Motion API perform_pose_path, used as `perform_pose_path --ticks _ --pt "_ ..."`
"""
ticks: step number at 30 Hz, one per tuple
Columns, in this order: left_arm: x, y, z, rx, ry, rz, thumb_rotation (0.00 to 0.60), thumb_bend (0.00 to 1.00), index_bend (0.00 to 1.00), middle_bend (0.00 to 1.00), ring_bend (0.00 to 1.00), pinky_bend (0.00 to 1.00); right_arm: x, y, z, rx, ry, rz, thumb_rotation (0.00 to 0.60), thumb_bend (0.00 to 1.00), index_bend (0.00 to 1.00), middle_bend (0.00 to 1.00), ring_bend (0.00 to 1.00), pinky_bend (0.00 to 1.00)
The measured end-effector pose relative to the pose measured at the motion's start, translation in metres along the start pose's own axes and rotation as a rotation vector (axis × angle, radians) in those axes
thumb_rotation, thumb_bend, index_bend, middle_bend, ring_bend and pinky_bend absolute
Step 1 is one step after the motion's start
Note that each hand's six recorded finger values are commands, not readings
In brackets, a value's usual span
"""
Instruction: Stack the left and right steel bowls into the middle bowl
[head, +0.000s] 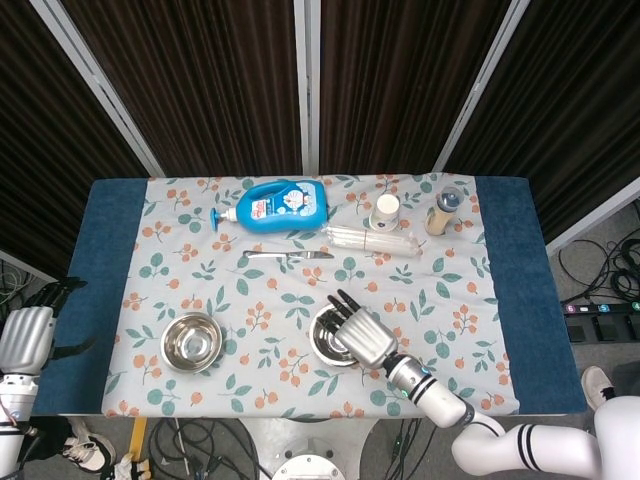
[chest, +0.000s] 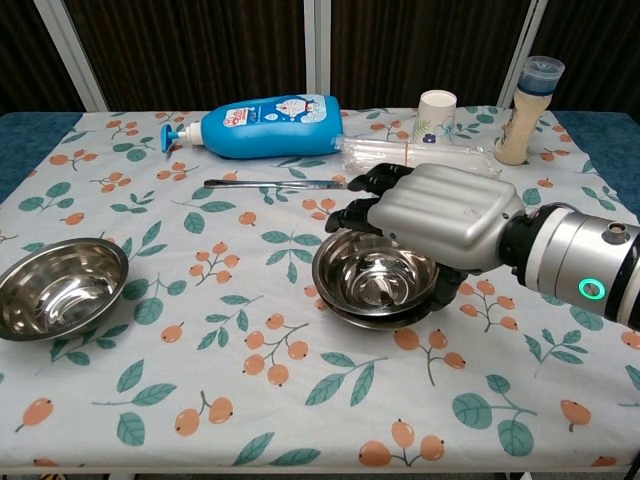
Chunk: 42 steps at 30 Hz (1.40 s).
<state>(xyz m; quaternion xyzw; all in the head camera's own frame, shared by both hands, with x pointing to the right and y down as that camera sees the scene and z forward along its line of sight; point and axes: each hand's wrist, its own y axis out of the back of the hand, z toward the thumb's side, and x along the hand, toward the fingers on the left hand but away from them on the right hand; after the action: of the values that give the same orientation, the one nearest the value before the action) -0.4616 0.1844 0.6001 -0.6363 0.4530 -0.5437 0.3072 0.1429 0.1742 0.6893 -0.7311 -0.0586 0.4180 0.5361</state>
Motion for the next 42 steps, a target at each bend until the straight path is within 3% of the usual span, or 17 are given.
perform_pose_path --ticks 9,16,20,25,32,36,42 --pt "-0.001 -0.004 -0.001 0.017 0.003 -0.016 0.6 0.03 0.27 0.28 0.21 0.3 0.014 0.025 -0.002 0.024 -0.003 -0.008 0.6 0.0 0.13 0.19 0.0 0.0" --pt "-0.002 -0.011 0.003 0.098 -0.025 -0.077 0.6 0.08 0.3 0.28 0.21 0.32 0.034 0.068 -0.014 -0.02 -0.055 -0.054 0.6 0.0 0.13 0.2 0.0 0.0" --pt "-0.002 -0.013 0.018 0.188 -0.11 -0.097 0.6 0.12 0.39 0.37 0.26 0.38 0.04 0.096 -0.035 -0.048 -0.122 -0.118 0.6 0.0 0.13 0.2 0.0 0.0" --pt "-0.003 -0.019 0.049 0.293 -0.265 -0.124 0.6 0.14 0.44 0.43 0.33 0.44 0.045 0.114 -0.06 -0.083 -0.192 -0.167 0.6 0.0 0.13 0.2 0.0 0.0" --pt "-0.007 -0.047 0.093 0.477 -0.502 -0.255 0.6 0.14 0.44 0.43 0.33 0.44 0.052 0.121 -0.081 -0.11 -0.251 -0.191 0.6 0.0 0.13 0.2 0.0 0.0" --pt "-0.01 -0.067 0.108 0.542 -0.576 -0.323 0.6 0.14 0.44 0.43 0.33 0.44 0.058 0.121 -0.091 -0.113 -0.28 -0.197 0.6 0.0 0.13 0.2 0.0 0.0" --pt "-0.016 -0.094 0.119 0.613 -0.65 -0.369 0.6 0.14 0.44 0.43 0.33 0.44 0.064 0.119 -0.102 -0.121 -0.308 -0.192 0.6 0.0 0.13 0.2 0.0 0.0"
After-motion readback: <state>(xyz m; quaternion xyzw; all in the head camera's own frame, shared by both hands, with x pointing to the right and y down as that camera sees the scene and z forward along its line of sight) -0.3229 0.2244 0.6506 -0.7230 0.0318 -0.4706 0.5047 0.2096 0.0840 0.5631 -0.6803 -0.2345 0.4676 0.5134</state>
